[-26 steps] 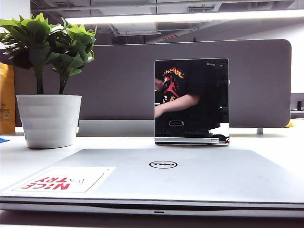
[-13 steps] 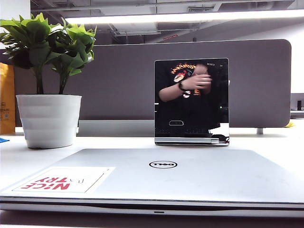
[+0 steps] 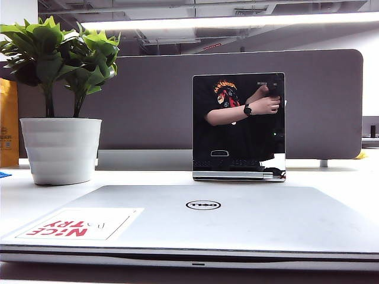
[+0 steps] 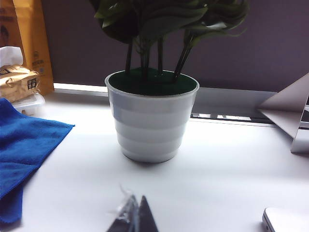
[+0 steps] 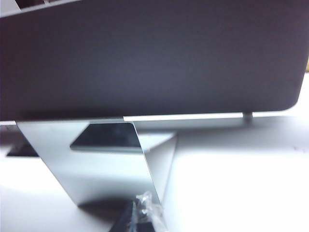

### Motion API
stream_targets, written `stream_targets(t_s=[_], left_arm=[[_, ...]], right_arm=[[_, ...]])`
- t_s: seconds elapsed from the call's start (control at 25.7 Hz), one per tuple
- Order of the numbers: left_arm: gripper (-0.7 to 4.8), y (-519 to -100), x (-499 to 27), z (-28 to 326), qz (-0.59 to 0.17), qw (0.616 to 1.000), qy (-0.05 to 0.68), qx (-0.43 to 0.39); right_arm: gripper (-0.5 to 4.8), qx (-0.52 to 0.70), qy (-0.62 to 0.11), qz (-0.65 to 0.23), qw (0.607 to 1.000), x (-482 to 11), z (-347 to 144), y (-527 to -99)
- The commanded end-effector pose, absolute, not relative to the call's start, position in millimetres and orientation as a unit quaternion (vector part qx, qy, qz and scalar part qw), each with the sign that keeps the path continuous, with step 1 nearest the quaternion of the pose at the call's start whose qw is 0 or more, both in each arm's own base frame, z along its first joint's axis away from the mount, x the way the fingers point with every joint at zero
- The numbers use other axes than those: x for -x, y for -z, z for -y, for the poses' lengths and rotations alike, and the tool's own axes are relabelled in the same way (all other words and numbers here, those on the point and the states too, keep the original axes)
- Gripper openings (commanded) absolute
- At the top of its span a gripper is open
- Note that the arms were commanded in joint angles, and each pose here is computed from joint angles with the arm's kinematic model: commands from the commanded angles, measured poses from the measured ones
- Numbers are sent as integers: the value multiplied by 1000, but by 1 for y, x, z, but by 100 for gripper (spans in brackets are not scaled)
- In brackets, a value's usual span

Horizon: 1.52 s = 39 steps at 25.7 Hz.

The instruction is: Close the laptop lid.

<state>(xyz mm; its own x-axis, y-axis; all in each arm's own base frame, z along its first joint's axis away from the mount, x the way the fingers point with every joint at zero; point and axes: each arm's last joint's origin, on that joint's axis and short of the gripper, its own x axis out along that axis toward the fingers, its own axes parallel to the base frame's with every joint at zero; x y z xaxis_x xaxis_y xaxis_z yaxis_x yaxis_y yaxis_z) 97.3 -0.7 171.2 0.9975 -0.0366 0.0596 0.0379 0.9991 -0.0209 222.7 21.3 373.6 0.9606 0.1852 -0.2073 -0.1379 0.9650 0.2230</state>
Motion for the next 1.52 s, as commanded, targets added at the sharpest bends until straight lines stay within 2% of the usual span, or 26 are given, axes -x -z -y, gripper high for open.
stream_targets(t_s=[0.04,0.23,0.39,0.62,0.78,1.09,1.52], left_arm=[[-5,-172,-97,0,35,999,17,11],[-5,-172,-97,0,35,999,17,11],[-5,-172,-97,0,35,999,17,11],[-5,-172,-97,0,35,999,17,11],[-5,-172,-97,0,34,999,17,11],[-5,-172,-97,0,34,999,17,11],[-5,-172,-97,0,34,999,17,11]], right_arm=[[-1,-60,-87,-118,987,-207,-20,-369],[-1,-13,-89,-48,995,-173,-17,-340],[-1,14,-61,5,998,-145,-8,-287],[-1,-28,-15,-15,999,-116,4,-203],[-1,-51,1,-40,998,-107,7,-171],[-1,-71,15,-68,995,-101,9,-153],[-1,-65,6,-13,998,-97,7,-163]])
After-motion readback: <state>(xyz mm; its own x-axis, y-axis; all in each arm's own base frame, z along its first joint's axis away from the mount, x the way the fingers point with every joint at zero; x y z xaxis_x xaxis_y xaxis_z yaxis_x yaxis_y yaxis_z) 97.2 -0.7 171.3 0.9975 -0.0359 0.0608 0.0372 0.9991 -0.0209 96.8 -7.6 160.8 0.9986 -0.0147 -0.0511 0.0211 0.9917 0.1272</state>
